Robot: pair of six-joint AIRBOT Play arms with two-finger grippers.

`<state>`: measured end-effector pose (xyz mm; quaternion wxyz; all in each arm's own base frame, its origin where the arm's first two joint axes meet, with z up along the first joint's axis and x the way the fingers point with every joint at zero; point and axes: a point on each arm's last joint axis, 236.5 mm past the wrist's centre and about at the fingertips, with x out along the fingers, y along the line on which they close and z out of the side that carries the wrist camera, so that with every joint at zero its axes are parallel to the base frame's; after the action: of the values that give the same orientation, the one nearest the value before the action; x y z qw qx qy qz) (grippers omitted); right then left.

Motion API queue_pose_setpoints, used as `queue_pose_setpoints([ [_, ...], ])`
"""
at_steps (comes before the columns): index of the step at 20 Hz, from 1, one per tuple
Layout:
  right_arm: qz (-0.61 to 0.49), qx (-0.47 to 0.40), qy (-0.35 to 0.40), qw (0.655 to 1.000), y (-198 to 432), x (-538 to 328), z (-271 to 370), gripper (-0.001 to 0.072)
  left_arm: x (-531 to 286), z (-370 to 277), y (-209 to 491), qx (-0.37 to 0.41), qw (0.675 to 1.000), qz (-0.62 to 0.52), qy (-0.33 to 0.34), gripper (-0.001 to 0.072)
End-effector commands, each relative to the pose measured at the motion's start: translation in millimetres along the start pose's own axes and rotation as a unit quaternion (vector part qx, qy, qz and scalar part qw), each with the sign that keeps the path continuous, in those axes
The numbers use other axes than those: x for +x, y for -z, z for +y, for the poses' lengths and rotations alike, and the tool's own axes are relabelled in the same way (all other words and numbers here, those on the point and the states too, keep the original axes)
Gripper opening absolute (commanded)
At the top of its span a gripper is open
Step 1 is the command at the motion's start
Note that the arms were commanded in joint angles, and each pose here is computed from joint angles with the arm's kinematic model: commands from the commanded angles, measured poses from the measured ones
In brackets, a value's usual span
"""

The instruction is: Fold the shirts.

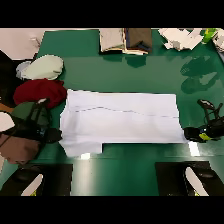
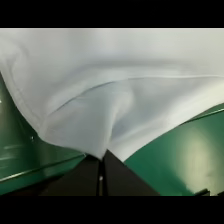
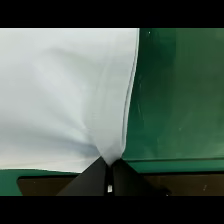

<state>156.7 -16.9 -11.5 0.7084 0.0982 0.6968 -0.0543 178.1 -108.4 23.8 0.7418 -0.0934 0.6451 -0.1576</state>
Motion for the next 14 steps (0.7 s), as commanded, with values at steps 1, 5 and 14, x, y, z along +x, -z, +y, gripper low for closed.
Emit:
queue_pose_setpoints([
  [1, -0.016, 0.008, -0.010, 1.000, -18.4, -9.7, 0.9, 0.0011, -19.4, 0.5, -55.3, 0.025, 0.997, -0.077, -0.019, 0.0023],
  [5, -0.072, -0.016, -0.014, 0.997, -96.5, -23.3, 18.9, 0.0011, 3.8, 5.7, -131.2, 0.050, 0.993, -0.102, -0.028, 0.0024],
  [14, -0.060, -0.027, -0.015, 0.998, -222.8, -1.6, 38.9, 0.0011, 60.9, 25.9, -265.6, 0.052, 0.987, -0.140, -0.051, 0.0024],
])
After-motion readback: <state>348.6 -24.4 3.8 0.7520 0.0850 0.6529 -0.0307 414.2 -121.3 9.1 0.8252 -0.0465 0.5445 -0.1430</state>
